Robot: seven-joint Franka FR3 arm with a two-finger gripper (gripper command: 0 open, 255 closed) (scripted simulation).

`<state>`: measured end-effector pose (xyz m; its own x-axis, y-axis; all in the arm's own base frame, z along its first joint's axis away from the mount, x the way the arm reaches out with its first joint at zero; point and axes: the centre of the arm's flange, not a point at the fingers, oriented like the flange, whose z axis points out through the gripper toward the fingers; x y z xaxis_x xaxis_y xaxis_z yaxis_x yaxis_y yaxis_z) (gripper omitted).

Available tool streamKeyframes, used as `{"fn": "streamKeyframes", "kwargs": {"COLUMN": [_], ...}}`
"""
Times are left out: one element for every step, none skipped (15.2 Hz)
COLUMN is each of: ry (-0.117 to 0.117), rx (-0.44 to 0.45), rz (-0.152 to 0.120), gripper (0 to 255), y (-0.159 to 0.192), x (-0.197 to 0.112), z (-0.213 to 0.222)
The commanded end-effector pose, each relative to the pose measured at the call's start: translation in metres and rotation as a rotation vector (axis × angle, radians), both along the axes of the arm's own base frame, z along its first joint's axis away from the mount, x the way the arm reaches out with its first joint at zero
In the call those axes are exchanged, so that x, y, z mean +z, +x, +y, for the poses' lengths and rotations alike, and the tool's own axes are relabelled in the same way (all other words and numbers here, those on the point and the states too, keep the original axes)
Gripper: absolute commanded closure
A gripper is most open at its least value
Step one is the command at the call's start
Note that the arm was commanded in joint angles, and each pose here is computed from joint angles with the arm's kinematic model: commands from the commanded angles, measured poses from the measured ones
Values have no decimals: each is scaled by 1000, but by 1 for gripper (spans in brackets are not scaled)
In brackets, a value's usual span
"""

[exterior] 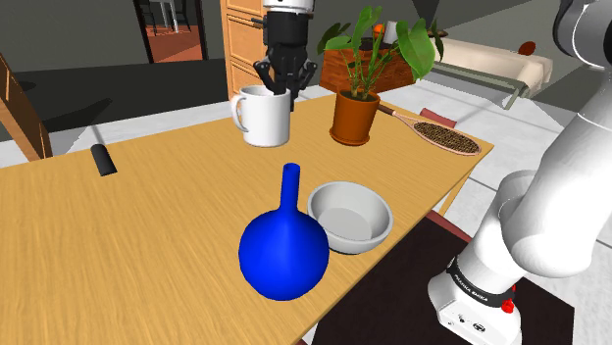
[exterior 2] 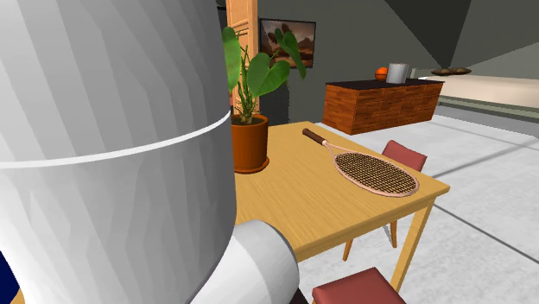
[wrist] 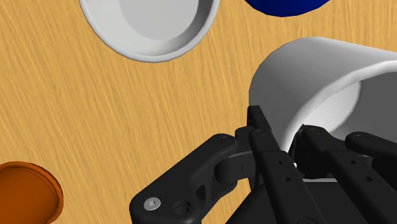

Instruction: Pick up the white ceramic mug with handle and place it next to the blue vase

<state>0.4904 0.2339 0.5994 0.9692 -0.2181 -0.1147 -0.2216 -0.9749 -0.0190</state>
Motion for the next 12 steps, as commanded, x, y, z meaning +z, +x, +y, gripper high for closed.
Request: {"fn": "streamKeyframes", "kwargs": {"ry": [0, 0, 0, 0, 0, 0, 0, 0, 0, 0, 0, 0], "rx": [0, 0, 0, 0, 0, 0, 0, 0, 0, 0, 0, 0], "rz": [-1, -1, -1, -1, -1, -1, -1, -1, -1, -1, -1, -1], "gripper": [255, 255, 255, 255, 255, 255, 255, 255, 255, 255, 255, 255], "y": [0, 0, 0, 0, 0, 0, 0, 0, 0, 0, 0, 0], "x": [-10, -15, -21, -26, -31, -36, -42, -47, -52, -58, -63, -68], "z": [0, 0, 0, 0, 0, 0, 0, 0, 0, 0, 0, 0]}}
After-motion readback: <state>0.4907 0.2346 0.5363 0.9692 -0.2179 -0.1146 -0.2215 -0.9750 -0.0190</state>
